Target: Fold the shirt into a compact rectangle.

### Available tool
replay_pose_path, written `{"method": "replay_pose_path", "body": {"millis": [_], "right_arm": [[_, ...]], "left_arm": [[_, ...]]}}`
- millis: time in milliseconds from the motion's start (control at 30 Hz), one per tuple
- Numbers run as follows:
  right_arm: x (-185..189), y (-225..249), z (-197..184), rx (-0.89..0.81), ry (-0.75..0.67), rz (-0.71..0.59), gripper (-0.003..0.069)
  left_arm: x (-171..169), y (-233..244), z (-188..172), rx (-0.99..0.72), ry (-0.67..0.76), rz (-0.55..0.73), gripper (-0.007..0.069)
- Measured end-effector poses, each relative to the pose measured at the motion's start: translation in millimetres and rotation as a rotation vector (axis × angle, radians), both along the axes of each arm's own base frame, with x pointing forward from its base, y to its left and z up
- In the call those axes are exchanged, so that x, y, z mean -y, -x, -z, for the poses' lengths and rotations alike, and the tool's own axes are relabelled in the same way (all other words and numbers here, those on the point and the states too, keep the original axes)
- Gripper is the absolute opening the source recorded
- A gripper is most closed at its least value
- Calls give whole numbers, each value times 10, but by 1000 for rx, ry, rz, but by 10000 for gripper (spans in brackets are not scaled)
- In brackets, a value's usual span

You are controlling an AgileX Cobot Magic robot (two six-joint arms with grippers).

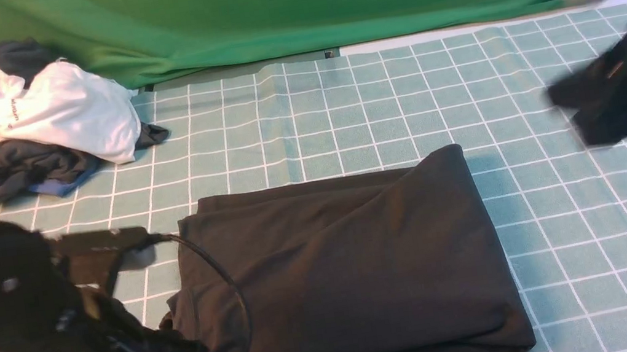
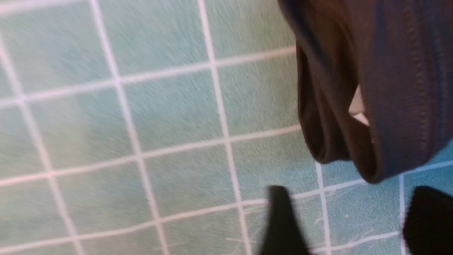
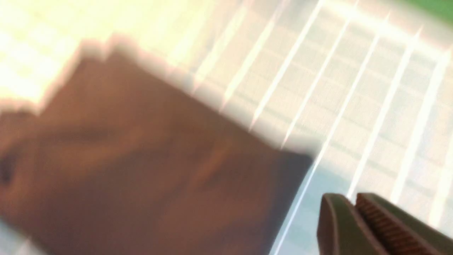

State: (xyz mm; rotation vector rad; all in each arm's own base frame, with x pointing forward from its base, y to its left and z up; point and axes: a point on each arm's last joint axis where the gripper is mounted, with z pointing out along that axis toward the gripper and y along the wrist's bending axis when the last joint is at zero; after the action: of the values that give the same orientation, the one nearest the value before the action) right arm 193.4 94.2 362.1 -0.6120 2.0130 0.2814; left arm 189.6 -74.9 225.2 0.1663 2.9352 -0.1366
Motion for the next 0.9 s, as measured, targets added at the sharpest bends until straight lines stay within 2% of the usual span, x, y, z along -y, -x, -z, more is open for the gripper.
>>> {"method": "replay_pose_path", "body": {"millis": [33,100,200,333,433,533,700,900], "right_arm": [[47,91,-105,58,-14,3,72],[182,357,-366,219,-56,14,72],[354,697,-604,392,-85,28,72],[595,1196,-756,580,-112,47,72],[679,1380,-738,625,-140,56,69],[799,1652,-626,686,-192,67,42],[918,1917,-384,755,-294,84,-1],[964,2020,-292,791,-335,89,-4]], "left_arm": [[-15,25,-54,27,2,6,263],[-58,121,-218,102,23,10,106],[-121,289,-454,222,67,11,27],[-249,630,-794,425,147,9,13],[-333,830,-942,546,180,10,12],[-488,1181,-1138,752,227,9,12],[-709,1626,-1224,991,237,2,12],[-796,1795,-1147,1130,246,-2,13]]}}
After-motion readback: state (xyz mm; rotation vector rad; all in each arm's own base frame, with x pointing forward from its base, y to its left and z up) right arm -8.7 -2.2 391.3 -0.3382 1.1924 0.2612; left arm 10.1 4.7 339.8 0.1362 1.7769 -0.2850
